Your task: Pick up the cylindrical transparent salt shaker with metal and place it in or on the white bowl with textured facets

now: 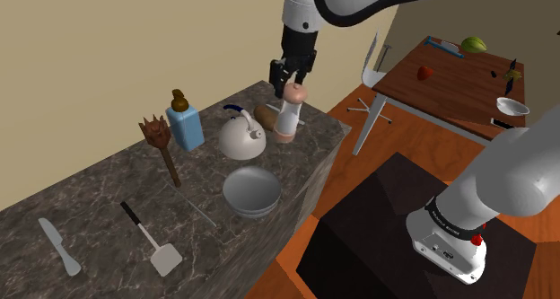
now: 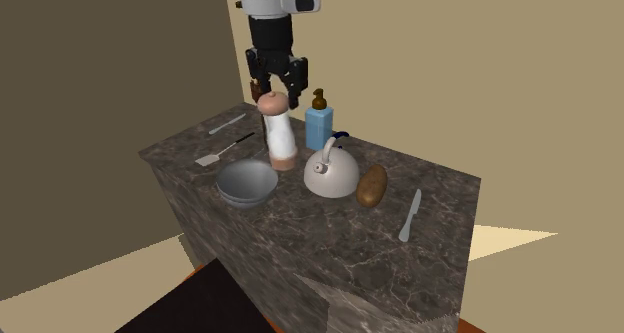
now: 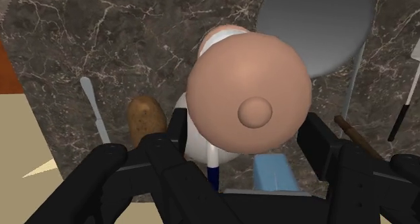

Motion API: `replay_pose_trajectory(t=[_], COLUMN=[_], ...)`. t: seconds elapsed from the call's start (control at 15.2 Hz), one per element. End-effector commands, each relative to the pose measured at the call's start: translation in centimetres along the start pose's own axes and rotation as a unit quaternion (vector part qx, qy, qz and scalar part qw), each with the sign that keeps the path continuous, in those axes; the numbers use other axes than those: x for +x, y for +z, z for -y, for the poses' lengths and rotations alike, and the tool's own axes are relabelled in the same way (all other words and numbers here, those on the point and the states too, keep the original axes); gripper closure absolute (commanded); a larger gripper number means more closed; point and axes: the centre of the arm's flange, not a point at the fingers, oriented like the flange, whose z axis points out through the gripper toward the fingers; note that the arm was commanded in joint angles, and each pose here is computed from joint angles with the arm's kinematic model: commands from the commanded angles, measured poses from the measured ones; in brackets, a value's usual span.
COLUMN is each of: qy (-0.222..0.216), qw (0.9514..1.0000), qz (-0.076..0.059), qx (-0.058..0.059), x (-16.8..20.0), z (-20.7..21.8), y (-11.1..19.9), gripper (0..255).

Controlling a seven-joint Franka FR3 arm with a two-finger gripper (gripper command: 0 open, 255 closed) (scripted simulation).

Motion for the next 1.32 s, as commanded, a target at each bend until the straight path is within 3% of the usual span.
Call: replay_pose_trajectory(t=[0.0,0.66,1.25], qy=[0.001,0.001,0.001], qw=[1.0000,1.0000,1.0000], qz=[0.000,0.000,0.000], qx=[0.000,0.000,0.000], x=[-0.2,-0.8,-1.1], z=[2.9,15.8,15.7], y=[-0.4,-3.0,1.7], gripper=[255,255,255])
